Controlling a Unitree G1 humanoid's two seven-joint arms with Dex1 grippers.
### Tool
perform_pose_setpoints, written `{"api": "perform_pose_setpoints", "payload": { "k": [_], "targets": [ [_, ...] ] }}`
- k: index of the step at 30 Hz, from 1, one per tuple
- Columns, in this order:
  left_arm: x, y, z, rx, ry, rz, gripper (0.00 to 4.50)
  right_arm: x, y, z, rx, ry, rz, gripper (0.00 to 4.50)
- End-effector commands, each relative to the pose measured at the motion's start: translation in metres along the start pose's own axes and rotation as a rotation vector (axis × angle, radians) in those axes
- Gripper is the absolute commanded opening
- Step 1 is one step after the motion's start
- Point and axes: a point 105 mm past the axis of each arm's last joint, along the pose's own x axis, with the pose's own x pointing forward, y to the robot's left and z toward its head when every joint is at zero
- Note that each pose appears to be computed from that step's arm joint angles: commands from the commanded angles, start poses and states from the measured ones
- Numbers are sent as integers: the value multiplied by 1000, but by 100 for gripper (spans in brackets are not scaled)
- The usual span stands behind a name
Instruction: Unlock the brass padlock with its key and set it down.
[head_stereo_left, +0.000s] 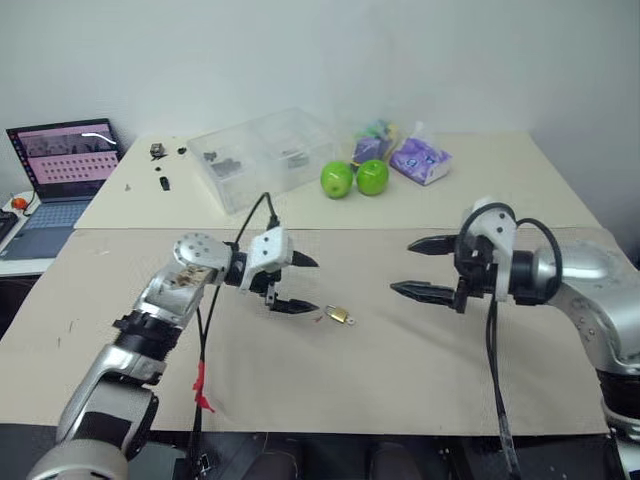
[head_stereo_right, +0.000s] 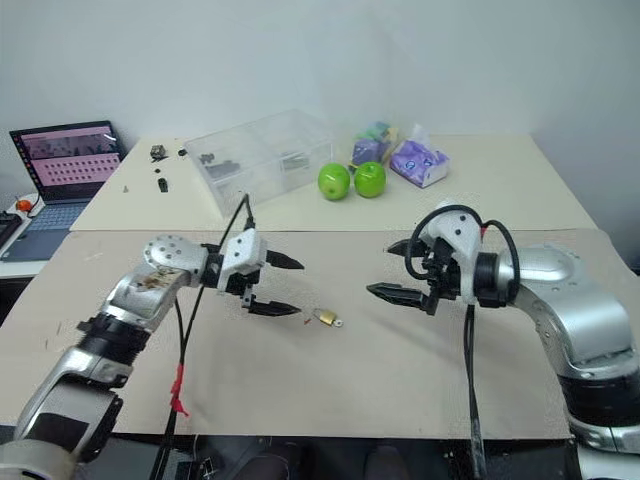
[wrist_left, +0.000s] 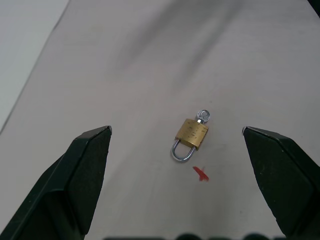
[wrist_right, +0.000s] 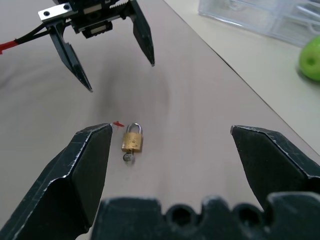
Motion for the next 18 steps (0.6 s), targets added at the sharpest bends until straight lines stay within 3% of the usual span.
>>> {"api": "perform_pose_setpoints", "payload": {
  "k": [1, 10, 18],
  "targets": [
    [15, 10, 4, 105, -3, -80, 447, -18, 5, 13, -23, -23, -89, 450],
    [43, 11, -1, 218, 59, -244, 447, -38, 16, 9, 19, 6, -205, 450],
    [50, 12, -13, 199, 105, -247, 447, -45, 24, 9, 36, 18, -242, 450]
  ]
}}
